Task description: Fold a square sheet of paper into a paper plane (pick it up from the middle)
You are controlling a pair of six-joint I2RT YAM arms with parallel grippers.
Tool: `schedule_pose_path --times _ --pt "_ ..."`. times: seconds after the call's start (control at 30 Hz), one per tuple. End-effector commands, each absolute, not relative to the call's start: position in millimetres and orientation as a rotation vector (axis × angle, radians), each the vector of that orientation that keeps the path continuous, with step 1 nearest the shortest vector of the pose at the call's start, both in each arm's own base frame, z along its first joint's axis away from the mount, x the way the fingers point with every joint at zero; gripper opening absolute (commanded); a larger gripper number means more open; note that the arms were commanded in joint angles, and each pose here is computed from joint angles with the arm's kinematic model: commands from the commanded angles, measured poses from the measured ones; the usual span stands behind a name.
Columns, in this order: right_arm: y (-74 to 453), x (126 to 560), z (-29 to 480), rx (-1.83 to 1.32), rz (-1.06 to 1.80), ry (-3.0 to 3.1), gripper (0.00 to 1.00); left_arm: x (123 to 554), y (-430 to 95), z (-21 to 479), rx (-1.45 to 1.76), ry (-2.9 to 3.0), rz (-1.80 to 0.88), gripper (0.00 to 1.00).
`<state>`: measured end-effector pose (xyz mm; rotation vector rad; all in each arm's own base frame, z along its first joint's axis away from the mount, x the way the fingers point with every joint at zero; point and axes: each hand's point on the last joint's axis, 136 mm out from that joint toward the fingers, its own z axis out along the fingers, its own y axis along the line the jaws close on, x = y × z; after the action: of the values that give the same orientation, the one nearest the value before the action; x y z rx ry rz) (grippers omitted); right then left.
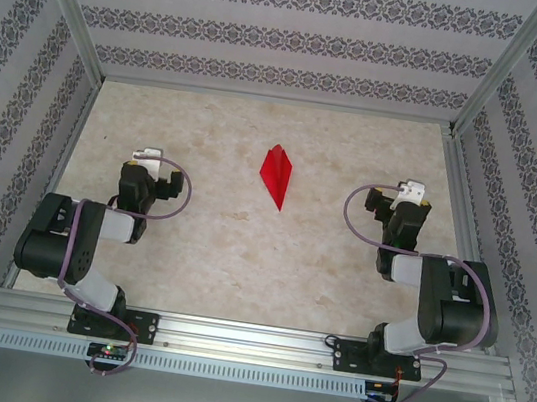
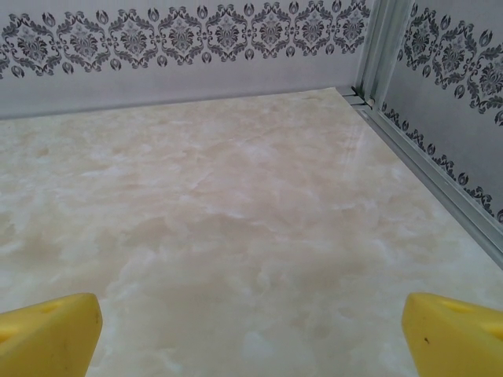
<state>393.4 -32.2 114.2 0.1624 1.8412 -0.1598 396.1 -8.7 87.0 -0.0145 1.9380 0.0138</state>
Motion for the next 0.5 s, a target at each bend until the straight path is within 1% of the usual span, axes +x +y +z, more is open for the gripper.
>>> schedule_pose_path --times 0.0,0.07,0.47 --pt "-31.2 398.5 126.5 0.151 -0.148 1.794 0.98 404.5 -10.3 103.0 0.007 1.878 0.049 1.0" --pt "-31.3 398.5 126.3 0.15 -0.149 1.795 0.98 406.3 -19.2 102.1 0.062 1.89 0.015 1.0" --pt "-31.3 398.6 127.4 0.15 -0.148 1.791 0.98 407.3 -20.2 101.4 0.07 1.895 0.016 1.0"
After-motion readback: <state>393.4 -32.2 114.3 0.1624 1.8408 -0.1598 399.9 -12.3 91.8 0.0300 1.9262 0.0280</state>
